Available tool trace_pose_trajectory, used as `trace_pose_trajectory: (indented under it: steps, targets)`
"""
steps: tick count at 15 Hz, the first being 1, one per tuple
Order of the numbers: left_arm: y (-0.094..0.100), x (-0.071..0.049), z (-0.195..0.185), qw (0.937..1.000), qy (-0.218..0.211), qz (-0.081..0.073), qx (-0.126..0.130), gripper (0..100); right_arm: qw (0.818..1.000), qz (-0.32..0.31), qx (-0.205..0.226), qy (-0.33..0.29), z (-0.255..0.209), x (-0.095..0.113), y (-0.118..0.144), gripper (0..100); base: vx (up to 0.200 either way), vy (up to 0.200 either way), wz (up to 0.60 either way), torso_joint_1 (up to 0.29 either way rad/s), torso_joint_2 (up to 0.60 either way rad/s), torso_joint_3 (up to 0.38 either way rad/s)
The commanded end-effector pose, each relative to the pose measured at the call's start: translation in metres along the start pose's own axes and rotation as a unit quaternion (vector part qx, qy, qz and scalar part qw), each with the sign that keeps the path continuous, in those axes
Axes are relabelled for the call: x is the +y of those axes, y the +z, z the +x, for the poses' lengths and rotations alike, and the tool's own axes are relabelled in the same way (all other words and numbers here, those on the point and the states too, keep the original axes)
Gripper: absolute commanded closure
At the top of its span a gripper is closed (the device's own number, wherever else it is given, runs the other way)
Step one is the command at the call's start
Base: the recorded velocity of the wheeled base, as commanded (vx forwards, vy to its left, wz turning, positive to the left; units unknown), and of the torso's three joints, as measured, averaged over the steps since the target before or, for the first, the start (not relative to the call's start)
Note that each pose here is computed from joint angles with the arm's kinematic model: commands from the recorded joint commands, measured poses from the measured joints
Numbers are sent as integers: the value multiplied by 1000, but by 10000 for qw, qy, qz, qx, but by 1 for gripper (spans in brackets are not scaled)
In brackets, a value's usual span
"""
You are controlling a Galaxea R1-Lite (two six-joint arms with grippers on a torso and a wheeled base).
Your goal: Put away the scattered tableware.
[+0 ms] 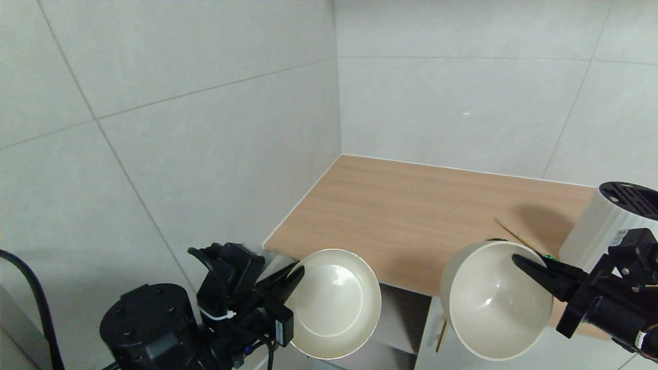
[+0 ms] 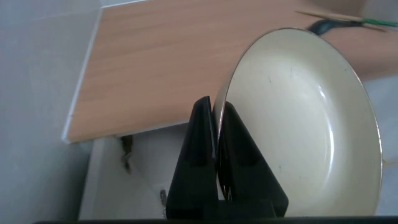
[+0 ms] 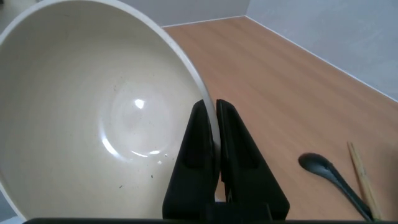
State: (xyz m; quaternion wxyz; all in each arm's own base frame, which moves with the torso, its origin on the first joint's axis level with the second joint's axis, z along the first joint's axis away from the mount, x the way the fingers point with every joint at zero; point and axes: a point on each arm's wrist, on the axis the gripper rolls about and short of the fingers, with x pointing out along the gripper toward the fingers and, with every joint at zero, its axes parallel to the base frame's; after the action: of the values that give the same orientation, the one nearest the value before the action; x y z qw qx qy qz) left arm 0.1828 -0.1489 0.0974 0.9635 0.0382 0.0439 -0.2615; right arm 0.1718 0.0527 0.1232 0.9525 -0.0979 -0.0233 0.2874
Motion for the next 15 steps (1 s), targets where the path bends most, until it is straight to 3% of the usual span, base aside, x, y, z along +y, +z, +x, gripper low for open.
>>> trace_pose_trajectory:
  steps: [1, 5, 11, 15]
  targets:
    - [-1, 0, 1, 10000, 17, 1, 28, 100, 10000, -4, -8, -4, 0, 0, 0, 100, 0, 0, 0, 0, 0, 0]
    - [-3, 2, 4, 10000, 54, -4, 68, 100, 10000, -9, 13, -70, 0, -2, 0, 100, 0, 0, 0, 0, 0, 0]
    - [-6, 3, 3, 9999, 75, 10, 130, 100, 10000, -6, 40, -57, 0, -2, -2, 100, 0, 0, 0, -169, 332, 159]
    - [-13, 0, -5, 9994, -16, 64, 337, 100, 10000, -27, 39, -17, 0, 0, -2, 100, 0, 0, 0, -177, 347, 165]
